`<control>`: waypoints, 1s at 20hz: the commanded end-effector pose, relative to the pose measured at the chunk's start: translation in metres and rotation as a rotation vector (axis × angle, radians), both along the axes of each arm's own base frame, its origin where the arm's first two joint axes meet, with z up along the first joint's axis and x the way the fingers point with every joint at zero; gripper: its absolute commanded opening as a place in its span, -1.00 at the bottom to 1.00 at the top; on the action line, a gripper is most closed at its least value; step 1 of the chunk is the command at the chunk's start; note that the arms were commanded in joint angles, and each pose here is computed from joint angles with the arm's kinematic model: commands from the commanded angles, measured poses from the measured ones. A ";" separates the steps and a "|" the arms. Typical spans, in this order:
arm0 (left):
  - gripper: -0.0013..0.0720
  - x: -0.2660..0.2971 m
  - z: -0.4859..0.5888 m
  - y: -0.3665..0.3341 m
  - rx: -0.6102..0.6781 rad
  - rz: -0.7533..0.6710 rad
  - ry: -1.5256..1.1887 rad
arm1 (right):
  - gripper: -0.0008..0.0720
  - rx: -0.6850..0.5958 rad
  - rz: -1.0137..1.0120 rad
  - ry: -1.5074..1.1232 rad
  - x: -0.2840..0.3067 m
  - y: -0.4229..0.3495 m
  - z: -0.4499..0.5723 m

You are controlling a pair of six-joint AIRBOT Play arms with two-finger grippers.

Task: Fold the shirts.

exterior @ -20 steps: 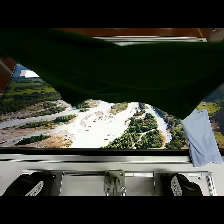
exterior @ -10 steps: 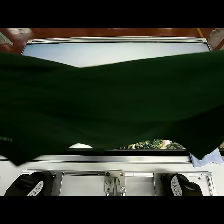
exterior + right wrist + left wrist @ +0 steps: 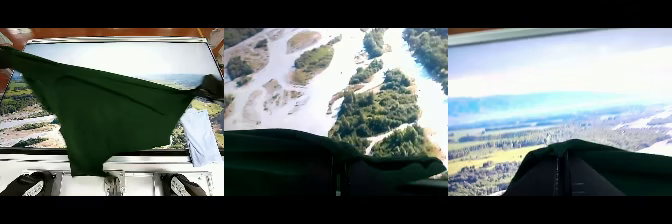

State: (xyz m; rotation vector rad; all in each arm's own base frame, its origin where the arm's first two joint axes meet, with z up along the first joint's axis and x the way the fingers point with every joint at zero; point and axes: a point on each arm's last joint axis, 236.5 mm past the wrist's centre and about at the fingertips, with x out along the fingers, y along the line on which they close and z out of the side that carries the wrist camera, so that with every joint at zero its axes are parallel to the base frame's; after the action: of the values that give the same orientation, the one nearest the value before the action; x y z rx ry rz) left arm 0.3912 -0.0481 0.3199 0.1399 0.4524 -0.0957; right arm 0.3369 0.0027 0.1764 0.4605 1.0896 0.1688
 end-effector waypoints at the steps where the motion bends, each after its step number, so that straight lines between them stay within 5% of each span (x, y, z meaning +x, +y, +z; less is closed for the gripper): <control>1: -0.88 0.082 -0.081 -0.008 0.040 0.005 0.097 | -0.81 -0.014 -0.101 0.006 0.082 -0.019 -0.105; 7: -0.87 0.126 -0.238 -0.019 -0.017 0.072 0.424 | -0.80 0.201 -0.285 -0.096 0.188 0.018 -0.180; 12: -0.87 0.099 -0.321 -0.041 -0.148 0.119 0.719 | -0.72 0.245 -0.246 -0.033 0.190 0.061 -0.210; 13: -0.61 0.090 -0.329 -0.040 -0.139 0.124 0.768 | -0.28 0.248 -0.240 -0.049 0.192 0.065 -0.206; 14: 0.21 0.076 -0.335 -0.030 -0.100 0.140 0.831 | 0.53 0.253 -0.203 -0.044 0.188 0.071 -0.198; 15: 0.73 0.059 -0.336 -0.011 -0.043 0.180 0.905 | 0.89 0.232 -0.135 -0.049 0.182 0.069 -0.187; 17: 0.69 0.007 -0.337 0.033 0.041 0.235 1.127 | 0.89 0.106 0.006 -0.032 0.159 0.037 -0.163; 18: 0.51 -0.019 -0.335 0.053 0.035 0.252 1.231 | 0.89 0.016 0.044 0.021 0.139 0.009 -0.157; 20: 0.49 -0.044 -0.332 0.058 -0.169 0.264 1.283 | 0.86 -0.105 0.057 0.164 0.090 -0.042 -0.153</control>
State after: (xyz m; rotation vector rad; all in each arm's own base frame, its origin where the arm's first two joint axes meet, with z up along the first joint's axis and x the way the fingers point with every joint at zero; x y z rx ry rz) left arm 0.4059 -0.0054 -0.0158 -0.0244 1.5295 0.0803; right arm 0.4910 0.0154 0.0187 0.5412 1.0564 0.1793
